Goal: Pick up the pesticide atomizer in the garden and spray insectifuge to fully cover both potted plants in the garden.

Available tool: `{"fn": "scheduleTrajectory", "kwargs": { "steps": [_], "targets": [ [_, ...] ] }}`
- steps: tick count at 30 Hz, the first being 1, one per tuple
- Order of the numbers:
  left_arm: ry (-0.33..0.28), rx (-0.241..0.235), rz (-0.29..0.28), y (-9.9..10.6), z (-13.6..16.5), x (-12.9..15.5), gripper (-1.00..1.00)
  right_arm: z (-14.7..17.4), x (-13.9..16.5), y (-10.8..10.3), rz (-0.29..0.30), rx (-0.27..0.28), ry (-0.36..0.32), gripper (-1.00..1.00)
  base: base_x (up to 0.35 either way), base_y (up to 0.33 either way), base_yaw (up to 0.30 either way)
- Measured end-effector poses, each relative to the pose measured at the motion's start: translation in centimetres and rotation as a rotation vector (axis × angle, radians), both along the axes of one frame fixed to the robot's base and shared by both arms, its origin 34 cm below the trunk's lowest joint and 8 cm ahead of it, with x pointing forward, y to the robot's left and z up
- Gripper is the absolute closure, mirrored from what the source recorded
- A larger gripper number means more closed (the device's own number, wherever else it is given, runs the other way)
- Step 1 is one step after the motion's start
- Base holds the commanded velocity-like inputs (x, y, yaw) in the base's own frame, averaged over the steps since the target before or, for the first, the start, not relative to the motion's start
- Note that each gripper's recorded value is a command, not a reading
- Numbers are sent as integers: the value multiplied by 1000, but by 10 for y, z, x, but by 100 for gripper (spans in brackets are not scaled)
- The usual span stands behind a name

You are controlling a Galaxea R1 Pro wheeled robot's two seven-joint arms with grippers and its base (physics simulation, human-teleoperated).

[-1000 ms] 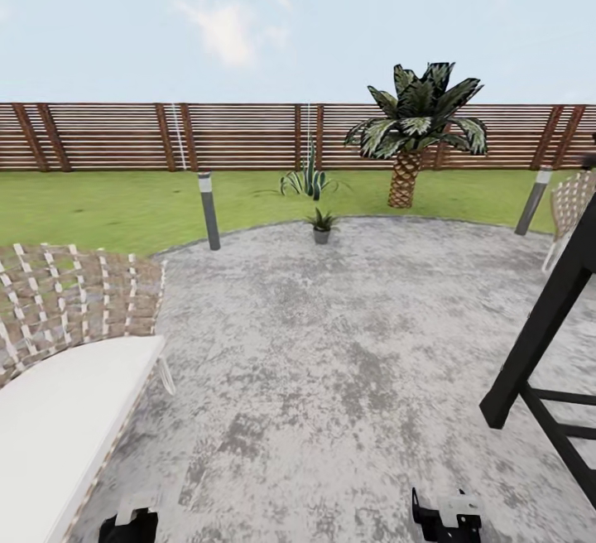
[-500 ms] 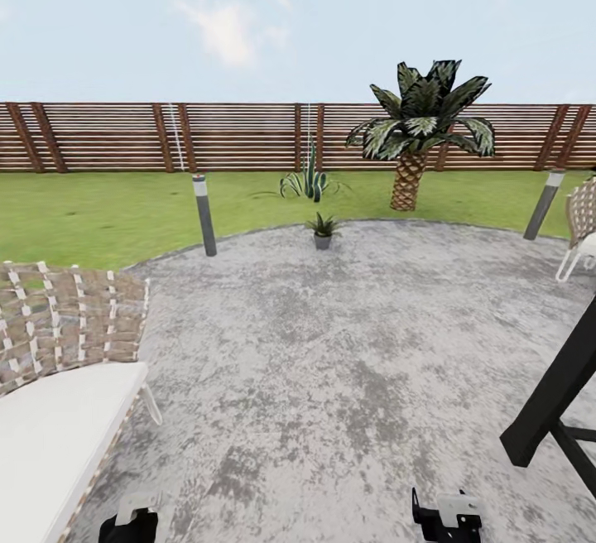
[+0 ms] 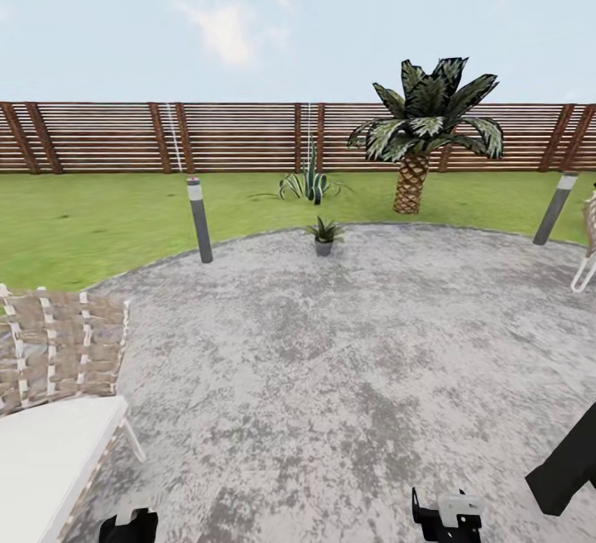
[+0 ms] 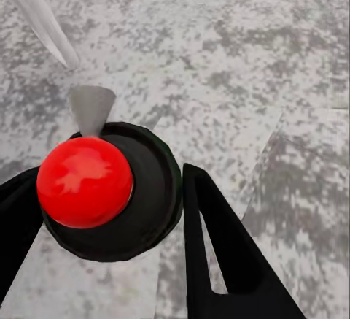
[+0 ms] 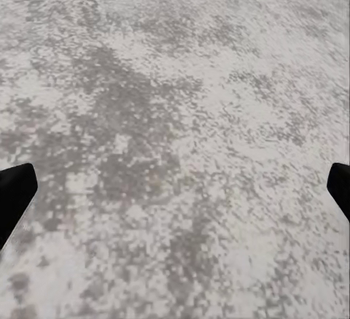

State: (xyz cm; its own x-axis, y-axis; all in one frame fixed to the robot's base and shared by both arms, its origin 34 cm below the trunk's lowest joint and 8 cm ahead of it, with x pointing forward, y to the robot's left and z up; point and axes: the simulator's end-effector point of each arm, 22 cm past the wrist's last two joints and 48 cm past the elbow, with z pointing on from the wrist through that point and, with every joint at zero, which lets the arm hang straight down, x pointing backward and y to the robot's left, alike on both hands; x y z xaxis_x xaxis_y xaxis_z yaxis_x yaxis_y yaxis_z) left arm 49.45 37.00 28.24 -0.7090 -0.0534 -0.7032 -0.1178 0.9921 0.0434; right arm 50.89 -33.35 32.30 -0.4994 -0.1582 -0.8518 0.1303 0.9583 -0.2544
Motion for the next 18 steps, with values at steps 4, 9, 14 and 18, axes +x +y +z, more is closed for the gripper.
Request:
{"fn": "scheduleTrajectory", "kwargs": {
  "steps": [4, 9, 14, 18],
  "targets": [
    [0, 0, 0, 0, 0, 0, 100, 0, 0, 0, 0, 0, 0, -100, 339, 0, 0],
    [0, 0, 0, 0, 0, 0, 100, 0, 0, 0, 0, 0, 0, -100, 339, 0, 0],
    [0, 0, 0, 0, 0, 0, 100, 0, 0, 0, 0, 0, 0, -100, 339, 0, 0],
    [0, 0, 0, 0, 0, 0, 100, 0, 0, 0, 0, 0, 0, -100, 339, 0, 0]
  ]
}}
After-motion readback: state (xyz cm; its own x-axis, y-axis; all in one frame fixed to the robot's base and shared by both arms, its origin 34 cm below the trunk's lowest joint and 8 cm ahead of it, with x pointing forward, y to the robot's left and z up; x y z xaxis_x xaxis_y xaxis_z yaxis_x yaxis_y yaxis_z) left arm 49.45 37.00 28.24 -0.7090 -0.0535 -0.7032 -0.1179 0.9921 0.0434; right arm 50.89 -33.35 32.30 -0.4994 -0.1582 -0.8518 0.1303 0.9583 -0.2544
